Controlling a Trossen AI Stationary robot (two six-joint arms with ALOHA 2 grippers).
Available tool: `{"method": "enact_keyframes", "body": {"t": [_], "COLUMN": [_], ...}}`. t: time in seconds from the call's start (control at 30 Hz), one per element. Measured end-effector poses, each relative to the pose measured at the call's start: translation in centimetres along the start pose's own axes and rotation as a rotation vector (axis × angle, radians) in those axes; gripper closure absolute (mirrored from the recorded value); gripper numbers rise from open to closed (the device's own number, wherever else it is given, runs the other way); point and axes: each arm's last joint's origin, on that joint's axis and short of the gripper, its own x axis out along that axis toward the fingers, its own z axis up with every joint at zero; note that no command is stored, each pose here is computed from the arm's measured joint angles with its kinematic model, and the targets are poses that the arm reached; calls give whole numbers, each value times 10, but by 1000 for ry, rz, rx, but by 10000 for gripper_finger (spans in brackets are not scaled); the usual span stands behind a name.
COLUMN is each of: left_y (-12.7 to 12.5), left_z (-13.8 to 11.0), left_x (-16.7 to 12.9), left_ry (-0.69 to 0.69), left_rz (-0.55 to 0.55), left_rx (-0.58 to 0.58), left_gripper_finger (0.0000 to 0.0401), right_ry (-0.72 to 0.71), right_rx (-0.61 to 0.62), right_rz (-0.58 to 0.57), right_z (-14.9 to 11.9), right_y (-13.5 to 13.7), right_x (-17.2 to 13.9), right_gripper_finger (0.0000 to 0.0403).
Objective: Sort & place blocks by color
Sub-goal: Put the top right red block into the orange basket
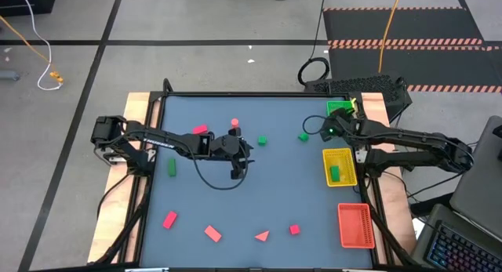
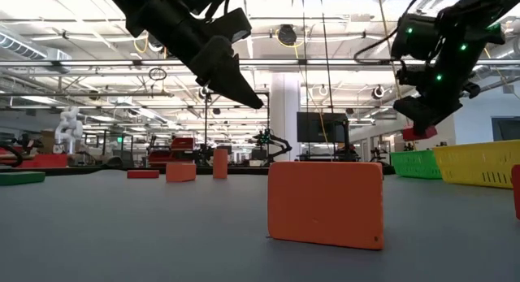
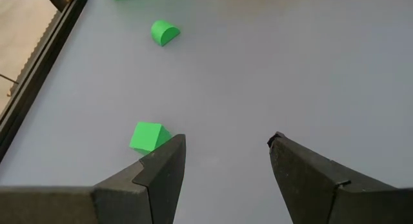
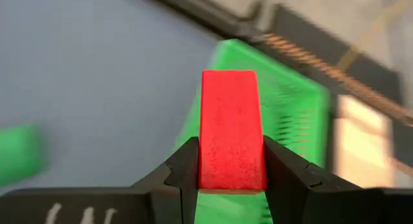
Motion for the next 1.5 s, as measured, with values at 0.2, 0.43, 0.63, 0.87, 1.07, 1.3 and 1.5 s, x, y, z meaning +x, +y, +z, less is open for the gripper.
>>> {"method": "enact_keyframes", "body": {"t": [0.2,0.43,0.63,0.87,1.07,1.3,1.5], "left_y": [0,0,0,5,11,19,23], "left_z": [-2,-2,-2,-2,-1,-2,-2], "left_x": [0,0,0,1,2,3,3], "left_ry": [19,19,18,17,0,1,4], "left_rz": [-2,-2,-2,9,27,46,55], "left_rx": [2,-16,2,22,36,48,42], "left_gripper_finger": [176,176,176,176,176,176,176], "right_ry": [19,57,223,275,445,624,577], "right_rx": [-194,-354,-490,-595,-659,-619,-574], "right_rz": [491,906,1305,1495,1464,1401,1423], "right_z": [-3,-16,-34,-56,-82,-103,-112], "right_y": [12,23,36,48,48,43,38], "right_x": [-22,-49,-77,-111,-126,-140,-153], "right_gripper_finger": [284,284,284,284,284,284,284]}}
